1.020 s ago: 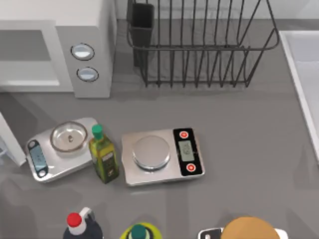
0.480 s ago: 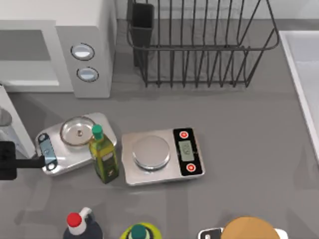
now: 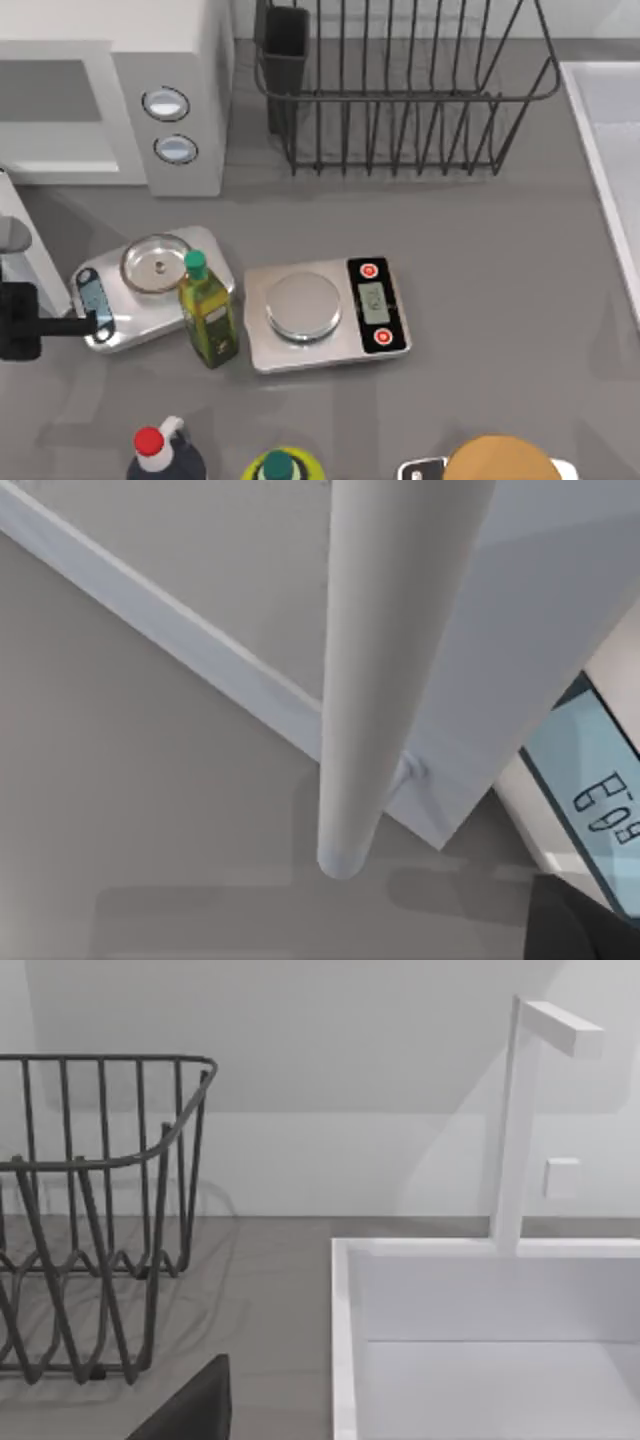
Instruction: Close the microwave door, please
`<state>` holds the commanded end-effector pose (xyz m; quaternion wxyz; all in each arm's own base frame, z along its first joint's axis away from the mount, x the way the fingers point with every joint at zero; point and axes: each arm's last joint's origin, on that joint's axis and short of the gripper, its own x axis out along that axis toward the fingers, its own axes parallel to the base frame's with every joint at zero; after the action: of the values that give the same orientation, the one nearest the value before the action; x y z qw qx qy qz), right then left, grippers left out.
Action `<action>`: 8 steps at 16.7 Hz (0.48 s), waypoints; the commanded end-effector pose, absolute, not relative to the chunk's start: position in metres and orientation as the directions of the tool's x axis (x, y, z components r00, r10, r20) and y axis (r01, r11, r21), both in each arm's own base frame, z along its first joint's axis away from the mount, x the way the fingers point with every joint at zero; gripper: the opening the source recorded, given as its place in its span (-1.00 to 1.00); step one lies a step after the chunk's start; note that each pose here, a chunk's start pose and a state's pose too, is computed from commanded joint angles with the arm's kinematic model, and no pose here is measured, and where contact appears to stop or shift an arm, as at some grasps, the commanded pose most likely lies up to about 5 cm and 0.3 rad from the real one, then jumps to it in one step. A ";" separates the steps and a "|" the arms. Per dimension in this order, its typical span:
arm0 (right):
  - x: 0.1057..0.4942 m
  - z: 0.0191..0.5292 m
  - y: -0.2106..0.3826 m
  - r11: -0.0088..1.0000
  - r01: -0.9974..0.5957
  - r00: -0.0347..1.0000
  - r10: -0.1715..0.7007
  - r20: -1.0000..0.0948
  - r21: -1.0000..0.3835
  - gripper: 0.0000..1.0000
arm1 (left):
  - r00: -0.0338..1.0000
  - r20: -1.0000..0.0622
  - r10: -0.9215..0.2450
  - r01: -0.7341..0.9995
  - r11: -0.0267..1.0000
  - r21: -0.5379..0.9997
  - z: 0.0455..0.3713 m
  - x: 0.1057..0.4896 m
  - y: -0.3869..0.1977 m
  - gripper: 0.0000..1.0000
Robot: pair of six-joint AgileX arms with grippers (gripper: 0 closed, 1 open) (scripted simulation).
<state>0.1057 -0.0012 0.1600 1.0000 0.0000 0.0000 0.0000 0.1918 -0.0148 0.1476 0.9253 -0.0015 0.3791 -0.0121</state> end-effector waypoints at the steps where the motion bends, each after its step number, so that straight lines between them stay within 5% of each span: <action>1: 0.106 0.160 -0.001 1.000 0.000 1.000 0.000 0.000 0.000 1.00 | 0.716 -0.698 -0.024 0.021 1.000 -0.013 0.150 0.197 -0.015 -1.00; 8: 0.106 0.160 -0.001 1.000 0.000 1.000 0.000 0.000 0.000 1.00 | 0.715 -0.698 -0.024 0.020 1.000 -0.014 0.146 0.268 -0.017 -1.00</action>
<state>0.1057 -0.0012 0.1600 1.0000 0.0000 0.0000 0.0000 0.2675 -0.0168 0.1461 0.9261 -0.0026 0.3771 -0.0119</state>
